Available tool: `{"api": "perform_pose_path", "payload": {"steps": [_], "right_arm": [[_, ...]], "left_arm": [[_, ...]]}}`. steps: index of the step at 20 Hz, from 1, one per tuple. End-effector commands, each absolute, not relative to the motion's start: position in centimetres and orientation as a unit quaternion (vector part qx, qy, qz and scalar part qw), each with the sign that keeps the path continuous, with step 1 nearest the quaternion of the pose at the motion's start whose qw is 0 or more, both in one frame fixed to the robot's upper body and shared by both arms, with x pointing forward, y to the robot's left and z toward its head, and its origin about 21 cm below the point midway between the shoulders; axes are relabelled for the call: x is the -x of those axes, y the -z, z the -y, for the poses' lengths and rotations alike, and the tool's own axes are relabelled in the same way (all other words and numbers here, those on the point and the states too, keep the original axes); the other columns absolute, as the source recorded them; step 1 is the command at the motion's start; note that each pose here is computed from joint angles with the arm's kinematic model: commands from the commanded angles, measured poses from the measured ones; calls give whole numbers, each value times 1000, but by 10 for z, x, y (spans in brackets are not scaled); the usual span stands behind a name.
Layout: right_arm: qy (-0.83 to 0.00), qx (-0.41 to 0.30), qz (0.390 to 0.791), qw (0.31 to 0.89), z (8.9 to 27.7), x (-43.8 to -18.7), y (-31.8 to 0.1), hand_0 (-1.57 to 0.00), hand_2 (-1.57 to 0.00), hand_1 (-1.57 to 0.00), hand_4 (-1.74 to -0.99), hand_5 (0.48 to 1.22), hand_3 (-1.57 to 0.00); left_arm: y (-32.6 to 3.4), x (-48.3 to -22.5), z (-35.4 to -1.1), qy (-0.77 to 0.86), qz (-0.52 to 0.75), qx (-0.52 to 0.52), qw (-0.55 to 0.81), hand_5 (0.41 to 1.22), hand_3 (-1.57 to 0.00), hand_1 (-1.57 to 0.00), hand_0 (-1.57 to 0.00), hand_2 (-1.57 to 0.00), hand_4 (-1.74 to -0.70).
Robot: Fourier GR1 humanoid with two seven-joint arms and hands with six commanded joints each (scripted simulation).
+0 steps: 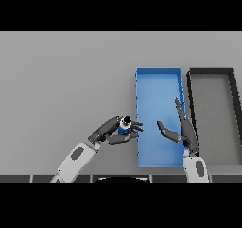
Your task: Pick up the blue pipe and place it into the blue bin.
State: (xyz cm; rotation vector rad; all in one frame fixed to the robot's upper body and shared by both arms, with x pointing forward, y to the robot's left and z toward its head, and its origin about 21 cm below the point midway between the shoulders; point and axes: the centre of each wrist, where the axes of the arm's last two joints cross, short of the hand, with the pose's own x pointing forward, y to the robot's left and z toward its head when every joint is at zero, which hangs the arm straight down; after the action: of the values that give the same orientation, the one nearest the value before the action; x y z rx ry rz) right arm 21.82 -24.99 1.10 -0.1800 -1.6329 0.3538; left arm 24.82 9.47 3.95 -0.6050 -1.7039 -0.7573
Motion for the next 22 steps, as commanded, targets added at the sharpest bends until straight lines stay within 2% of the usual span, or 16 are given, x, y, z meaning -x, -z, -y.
{"api": "perform_pose_path", "payload": {"steps": [1, 3, 5, 7, 9, 12, 16, 19, 22], "right_arm": [[-153, 81, 723, 668, 249, -218, -10, 1, 1, 1, -1185, 578, 1], [-147, 73, 734, 660, 251, -215, -11, 1, -3, -11, -1194, 572, 1], [-125, 32, 769, 627, 253, -215, -21, 1, -30, -22, -1166, 571, 1], [-129, -16, 795, 593, 251, -218, -39, 1, -25, -14, -1175, 592, 1], [-159, -36, 801, 575, 261, -221, -64, 1, -16, -8, -1163, 592, 1], [-223, -83, 791, 563, 258, -222, -101, 1, -8, -4, -1177, 567, 1], [-315, -115, 781, 527, 238, -222, -136, 1, -3, -1, -1219, 537, 1], [-352, -141, 769, 515, 223, -222, -147, 1, -1, 0, -1256, 523, 1], [-376, -155, 751, 521, 208, -229, -155, 1, 0, 0, -1239, 522, 1]], "left_arm": [[-39, -250, -93, 321, 720, 253, 561, 1220, -1570, -1570, -1570, -1570, -1474], [-39, -248, -95, 322, 721, 253, 559, 1221, -1571, -1571, -1571, -1571, -1474], [-40, -248, -94, 323, 726, 253, 553, 1221, -1571, -1571, -1571, -1571, -1475], [-41, -249, -97, 323, 724, 248, 557, 1221, -1571, -1571, -1571, -1571, -1475], [-46, -251, -96, 324, 723, 251, 556, 1221, -1571, -1571, -1571, -1571, -1474], [-44, -247, -98, 329, 721, 247, 557, 1221, -1571, -1571, -1571, -1571, -1473], [-48, -248, -98, 331, 724, 243, 553, 1221, -1571, -1571, -1571, -1571, -1474], [-47, -251, -94, 336, 725, 244, 550, 1221, -1571, -1571, -1571, -1571, -1474], [-48, -252, -92, 341, 722, 241, 552, 1221, -1571, -1571, -1571, -1571, -1475]]}}
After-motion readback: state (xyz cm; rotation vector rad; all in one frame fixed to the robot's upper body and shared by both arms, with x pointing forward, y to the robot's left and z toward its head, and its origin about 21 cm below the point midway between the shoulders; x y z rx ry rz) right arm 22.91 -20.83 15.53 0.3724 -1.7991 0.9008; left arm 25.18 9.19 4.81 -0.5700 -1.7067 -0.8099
